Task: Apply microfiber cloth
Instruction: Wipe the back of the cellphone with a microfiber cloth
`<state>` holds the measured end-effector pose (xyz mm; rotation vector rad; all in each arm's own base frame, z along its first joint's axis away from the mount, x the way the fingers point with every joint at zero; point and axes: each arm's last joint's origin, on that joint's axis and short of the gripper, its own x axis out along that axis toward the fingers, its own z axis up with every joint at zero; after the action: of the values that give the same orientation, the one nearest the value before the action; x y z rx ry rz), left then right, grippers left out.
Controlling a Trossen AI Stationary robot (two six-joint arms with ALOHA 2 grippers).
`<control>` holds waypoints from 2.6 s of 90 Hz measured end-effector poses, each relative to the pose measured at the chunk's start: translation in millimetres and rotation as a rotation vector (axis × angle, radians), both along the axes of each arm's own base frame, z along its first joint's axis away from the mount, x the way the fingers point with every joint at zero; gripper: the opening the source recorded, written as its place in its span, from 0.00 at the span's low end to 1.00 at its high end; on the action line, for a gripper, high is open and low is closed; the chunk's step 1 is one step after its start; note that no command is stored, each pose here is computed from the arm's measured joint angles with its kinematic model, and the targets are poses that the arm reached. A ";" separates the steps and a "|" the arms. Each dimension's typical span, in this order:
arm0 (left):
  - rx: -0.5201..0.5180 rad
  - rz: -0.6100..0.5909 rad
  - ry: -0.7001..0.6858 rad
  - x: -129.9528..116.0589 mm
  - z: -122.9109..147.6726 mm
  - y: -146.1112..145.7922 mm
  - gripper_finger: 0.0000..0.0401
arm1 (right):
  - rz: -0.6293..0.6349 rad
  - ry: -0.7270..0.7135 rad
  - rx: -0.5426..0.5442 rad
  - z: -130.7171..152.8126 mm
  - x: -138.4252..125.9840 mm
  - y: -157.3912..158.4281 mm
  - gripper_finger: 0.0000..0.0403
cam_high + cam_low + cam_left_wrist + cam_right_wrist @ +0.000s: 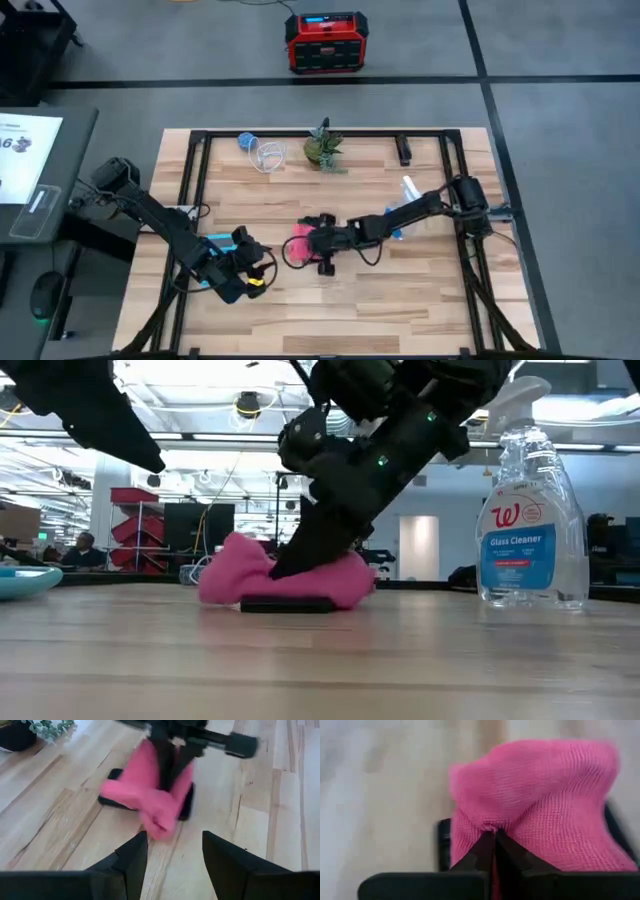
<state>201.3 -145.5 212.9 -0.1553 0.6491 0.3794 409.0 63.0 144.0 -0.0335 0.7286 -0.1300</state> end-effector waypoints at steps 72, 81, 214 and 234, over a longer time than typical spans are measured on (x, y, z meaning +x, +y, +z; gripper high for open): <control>-0.003 0.001 -0.004 0.4 -0.1 -0.2 0.40 | 0.057 0.097 0.057 -15.1 0.6 -17.2 0.00; 0.006 0.000 0.005 1.4 -3.0 -1.2 0.40 | 0.145 0.103 0.086 -13.7 0.2 -14.6 0.00; 0.176 0.082 -0.033 47.2 -53.9 -6.3 0.40 | -0.048 -0.054 0.016 -17.4 9.8 -1.9 0.00; 0.168 0.088 -0.048 46.9 -51.3 -6.4 0.40 | 0.184 -0.032 0.112 -16.1 10.8 -0.8 0.00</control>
<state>248.2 -151.9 161.5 -0.0326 0.5615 0.5114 419.8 62.2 127.9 0.0082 0.6961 0.0854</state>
